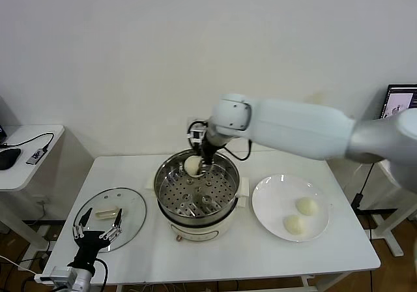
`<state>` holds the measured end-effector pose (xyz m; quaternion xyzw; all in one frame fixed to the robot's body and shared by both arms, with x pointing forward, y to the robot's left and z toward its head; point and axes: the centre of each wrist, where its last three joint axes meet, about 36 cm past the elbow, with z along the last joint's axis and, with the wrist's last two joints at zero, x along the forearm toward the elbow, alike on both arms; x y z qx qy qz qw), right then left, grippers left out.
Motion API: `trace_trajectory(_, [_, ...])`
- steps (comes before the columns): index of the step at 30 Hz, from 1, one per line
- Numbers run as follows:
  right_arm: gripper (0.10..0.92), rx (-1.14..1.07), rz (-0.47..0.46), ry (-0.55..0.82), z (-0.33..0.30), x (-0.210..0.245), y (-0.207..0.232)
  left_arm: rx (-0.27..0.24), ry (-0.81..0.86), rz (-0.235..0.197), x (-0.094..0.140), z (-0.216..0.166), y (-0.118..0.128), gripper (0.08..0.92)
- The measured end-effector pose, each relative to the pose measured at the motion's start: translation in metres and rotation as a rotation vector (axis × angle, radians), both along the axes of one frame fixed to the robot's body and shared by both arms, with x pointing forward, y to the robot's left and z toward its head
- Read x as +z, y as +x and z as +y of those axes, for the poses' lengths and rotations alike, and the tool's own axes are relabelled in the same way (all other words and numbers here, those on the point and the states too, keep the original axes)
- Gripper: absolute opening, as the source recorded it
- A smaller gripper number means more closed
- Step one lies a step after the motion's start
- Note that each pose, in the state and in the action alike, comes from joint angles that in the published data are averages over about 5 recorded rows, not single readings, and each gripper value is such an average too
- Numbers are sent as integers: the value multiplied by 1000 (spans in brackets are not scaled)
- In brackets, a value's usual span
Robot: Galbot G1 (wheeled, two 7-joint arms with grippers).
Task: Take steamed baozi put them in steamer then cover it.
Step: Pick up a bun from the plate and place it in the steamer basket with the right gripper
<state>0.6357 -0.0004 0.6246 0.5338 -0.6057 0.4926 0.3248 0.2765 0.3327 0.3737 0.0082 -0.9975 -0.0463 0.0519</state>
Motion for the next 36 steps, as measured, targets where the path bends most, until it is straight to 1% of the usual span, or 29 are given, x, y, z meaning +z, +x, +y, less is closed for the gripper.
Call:
trace_trajectory(6, [602, -4, 20, -12, 28, -21, 1, 2, -2, -5, 0, -1, 0, 823])
trace_trajectory(14, [603, -5, 37, -26, 46, -41, -1, 2, -6, -9, -1, -2, 0, 823])
trace_trajectory(16, [614, -6, 37, -29, 49, -44, -1, 2, -5, -9, -2, -2, 0, 823])
trace_trajectory(19, [672, -9, 32, -36, 50, -48, 0, 3, -2, -10, -4, -1, -1, 823])
trace_trajectory(22, [756, -7, 29, -44, 50, -48, 1, 3, -3, -11, -4, -1, -1, 823])
trace_trajectory(24, [797, -3, 30, -49, 47, -46, 1, 3, -3, -12, -4, -2, -2, 823])
trace_trajectory(27, [819, 6, 32, -57, 40, -37, 1, 2, -2, -15, -3, -2, -2, 823])
trace_trajectory(32, [823, 40, 40, -80, 15, -13, -1, -1, 2, -16, -3, -1, -1, 823])
trace_trajectory(36, [823, 70, 40, -98, -18, 11, -5, -4, 5, -14, -4, -2, -2, 823])
